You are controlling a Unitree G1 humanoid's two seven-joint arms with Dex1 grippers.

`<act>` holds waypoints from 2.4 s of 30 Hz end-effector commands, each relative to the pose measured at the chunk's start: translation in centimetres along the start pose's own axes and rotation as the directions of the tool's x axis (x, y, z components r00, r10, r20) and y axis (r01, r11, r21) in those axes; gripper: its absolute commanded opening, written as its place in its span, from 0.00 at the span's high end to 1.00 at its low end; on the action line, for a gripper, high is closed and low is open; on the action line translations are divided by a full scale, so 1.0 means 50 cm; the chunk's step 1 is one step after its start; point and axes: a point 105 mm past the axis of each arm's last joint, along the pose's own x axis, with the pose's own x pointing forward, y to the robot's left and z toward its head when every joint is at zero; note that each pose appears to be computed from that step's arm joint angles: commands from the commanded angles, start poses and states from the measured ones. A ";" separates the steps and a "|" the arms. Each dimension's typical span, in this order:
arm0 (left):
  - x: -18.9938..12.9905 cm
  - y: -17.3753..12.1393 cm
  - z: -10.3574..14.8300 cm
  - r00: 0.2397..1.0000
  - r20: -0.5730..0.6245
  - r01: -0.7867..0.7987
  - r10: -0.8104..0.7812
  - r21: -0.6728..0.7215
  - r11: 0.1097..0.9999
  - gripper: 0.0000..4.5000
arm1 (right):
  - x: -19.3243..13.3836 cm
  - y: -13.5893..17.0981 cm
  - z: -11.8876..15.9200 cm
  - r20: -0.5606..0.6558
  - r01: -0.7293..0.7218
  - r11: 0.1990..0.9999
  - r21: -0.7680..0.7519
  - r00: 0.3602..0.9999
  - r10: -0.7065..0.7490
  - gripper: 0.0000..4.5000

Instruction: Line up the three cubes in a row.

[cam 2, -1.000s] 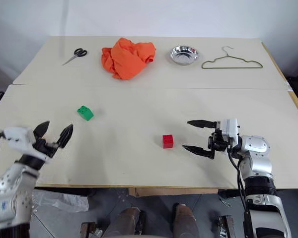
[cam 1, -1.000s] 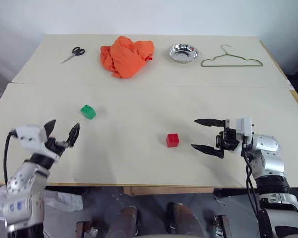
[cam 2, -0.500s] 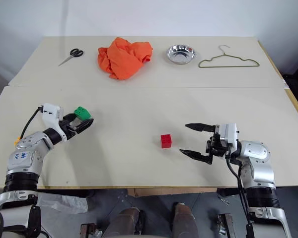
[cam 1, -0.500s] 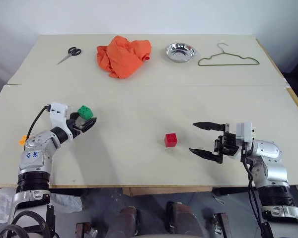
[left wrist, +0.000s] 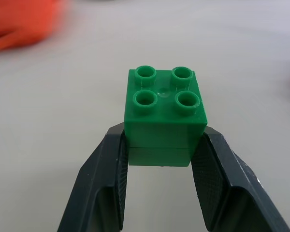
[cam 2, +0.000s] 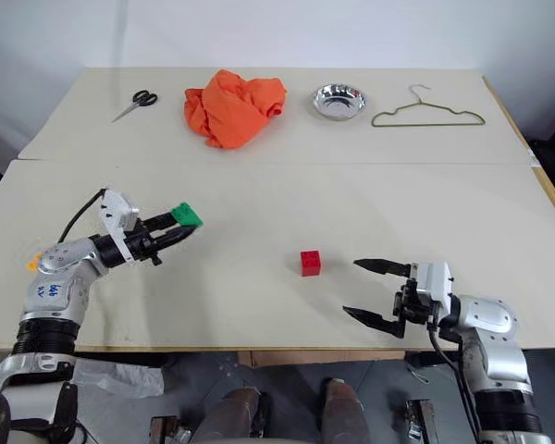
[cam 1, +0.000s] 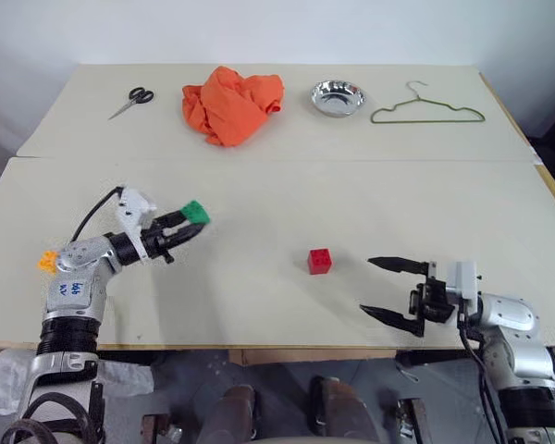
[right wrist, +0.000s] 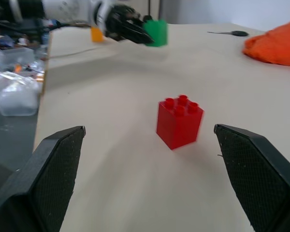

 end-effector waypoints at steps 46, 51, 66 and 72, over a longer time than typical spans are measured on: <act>-0.379 -0.143 -0.065 0.516 0.022 -0.848 0.856 -0.131 0.514 0.00 | 0.134 0.014 0.088 0.197 -0.298 0.954 -0.029 0.934 0.298 0.00; -0.497 -0.204 -0.135 0.197 -0.077 -0.961 0.977 -0.213 0.177 0.00 | 0.144 0.020 0.100 0.214 -0.332 0.942 -0.043 0.918 0.333 0.00; -0.483 -0.063 -0.113 0.485 -0.131 -0.874 0.864 -0.111 0.474 0.00 | 0.149 0.026 0.083 0.195 -0.330 0.944 -0.025 0.924 0.328 0.00; -0.475 0.007 -0.103 0.572 -0.157 -0.820 0.805 -0.112 0.561 0.00 | 0.148 0.027 0.085 0.192 -0.300 0.953 -0.040 0.934 0.302 0.00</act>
